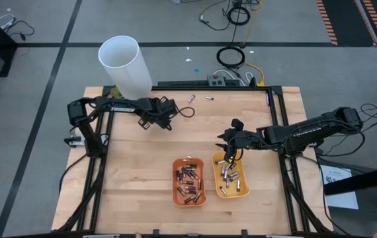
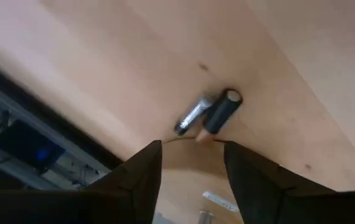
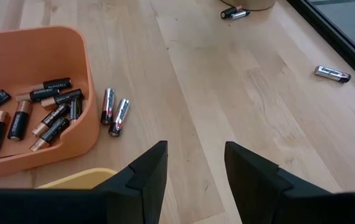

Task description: Sort batteries

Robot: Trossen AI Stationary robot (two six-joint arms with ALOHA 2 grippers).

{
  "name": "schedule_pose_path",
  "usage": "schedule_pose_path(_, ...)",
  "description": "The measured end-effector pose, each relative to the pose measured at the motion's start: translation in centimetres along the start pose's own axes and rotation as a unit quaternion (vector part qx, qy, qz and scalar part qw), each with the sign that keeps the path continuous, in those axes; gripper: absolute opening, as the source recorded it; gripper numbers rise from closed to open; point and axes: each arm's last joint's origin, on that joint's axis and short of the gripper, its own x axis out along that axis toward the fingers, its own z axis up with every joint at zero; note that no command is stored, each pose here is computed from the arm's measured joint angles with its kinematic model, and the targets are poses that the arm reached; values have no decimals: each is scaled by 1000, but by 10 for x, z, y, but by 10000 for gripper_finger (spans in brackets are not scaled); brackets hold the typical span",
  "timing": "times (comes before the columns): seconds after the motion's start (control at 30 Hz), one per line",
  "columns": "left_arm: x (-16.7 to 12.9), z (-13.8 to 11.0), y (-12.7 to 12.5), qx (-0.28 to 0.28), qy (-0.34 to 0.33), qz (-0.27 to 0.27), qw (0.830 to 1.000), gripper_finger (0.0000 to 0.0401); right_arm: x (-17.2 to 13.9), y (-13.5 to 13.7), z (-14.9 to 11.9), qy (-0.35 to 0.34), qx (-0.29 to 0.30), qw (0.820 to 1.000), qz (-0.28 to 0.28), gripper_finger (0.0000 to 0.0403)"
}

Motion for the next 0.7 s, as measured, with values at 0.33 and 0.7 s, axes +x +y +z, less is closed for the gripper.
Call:
schedule_pose_path(0.33,36,15,-5,76,46,-30,996,189,0,0,-1,5,-2,1000,-1,150)
schedule_pose_path(0.7,57,12,-6,77,58,-64,993,187,0,0,-1,7,-3,1000,-2,150)
